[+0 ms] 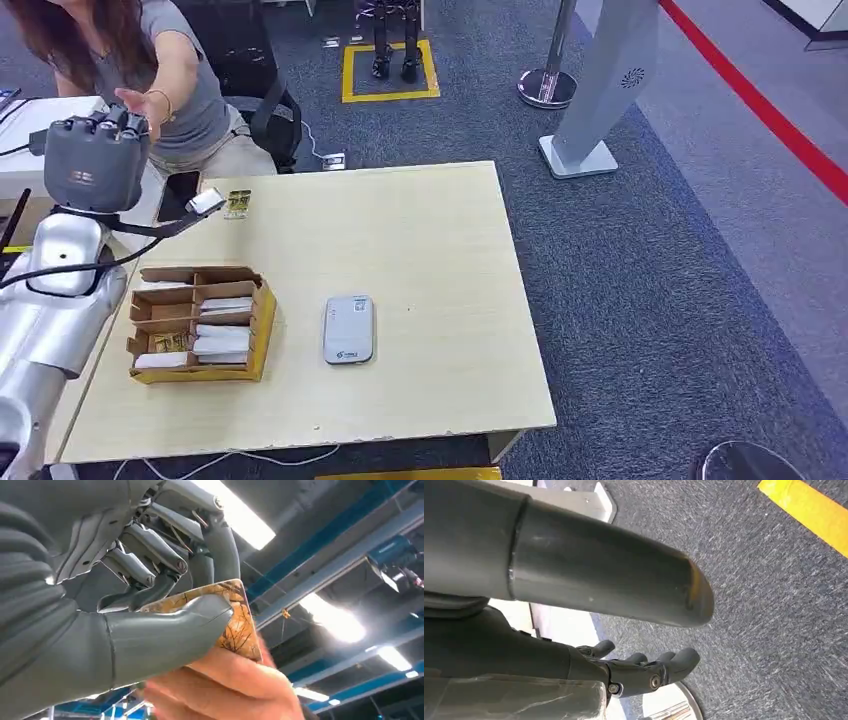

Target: Pass the card to the sensor for recognition and then transmit it.

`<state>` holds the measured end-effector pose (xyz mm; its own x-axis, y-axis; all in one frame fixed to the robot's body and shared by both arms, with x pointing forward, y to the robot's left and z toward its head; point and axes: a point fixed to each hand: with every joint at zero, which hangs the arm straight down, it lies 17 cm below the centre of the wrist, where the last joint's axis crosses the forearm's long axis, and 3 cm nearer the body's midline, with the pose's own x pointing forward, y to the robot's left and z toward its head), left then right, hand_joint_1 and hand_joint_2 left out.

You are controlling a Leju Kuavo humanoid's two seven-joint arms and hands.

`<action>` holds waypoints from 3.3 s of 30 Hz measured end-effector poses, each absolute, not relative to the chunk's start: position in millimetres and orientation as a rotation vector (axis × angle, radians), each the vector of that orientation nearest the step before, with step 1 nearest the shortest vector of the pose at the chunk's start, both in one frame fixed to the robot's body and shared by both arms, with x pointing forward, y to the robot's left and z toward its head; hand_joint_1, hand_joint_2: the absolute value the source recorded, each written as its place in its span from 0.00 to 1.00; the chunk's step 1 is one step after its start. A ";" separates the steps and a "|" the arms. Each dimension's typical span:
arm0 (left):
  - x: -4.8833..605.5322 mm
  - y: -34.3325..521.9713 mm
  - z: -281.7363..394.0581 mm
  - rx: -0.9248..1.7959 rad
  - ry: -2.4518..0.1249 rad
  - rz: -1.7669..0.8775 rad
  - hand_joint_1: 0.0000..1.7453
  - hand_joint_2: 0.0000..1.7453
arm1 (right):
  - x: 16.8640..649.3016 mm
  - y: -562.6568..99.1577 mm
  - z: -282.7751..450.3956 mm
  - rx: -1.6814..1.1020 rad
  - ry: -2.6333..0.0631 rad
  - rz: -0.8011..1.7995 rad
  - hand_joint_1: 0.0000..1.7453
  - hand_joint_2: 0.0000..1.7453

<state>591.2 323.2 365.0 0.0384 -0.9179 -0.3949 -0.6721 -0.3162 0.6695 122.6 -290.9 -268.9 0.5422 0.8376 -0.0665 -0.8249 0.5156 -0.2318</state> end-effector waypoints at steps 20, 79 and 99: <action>593.5 306.7 368.1 2.018 -1.647 -1.165 0.00 1.00 | 122.5 -290.7 -269.0 -0.247 -0.059 1.001 0.00 0.00; 381.4 228.6 165.4 -0.216 -1.825 -0.260 0.00 1.00 | 44.7 -299.9 -280.6 -0.225 0.050 0.777 0.00 0.00; 382.9 214.6 174.3 -0.068 -1.894 -0.268 0.00 1.00 | 42.9 -301.2 -280.6 -0.224 0.057 0.787 0.00 0.00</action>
<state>382.9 214.6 174.3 -0.3350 -0.0846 0.9384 0.1786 0.9722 0.1514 42.9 -301.2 -280.6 0.7057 0.6957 -0.1343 -0.7078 0.6836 -0.1780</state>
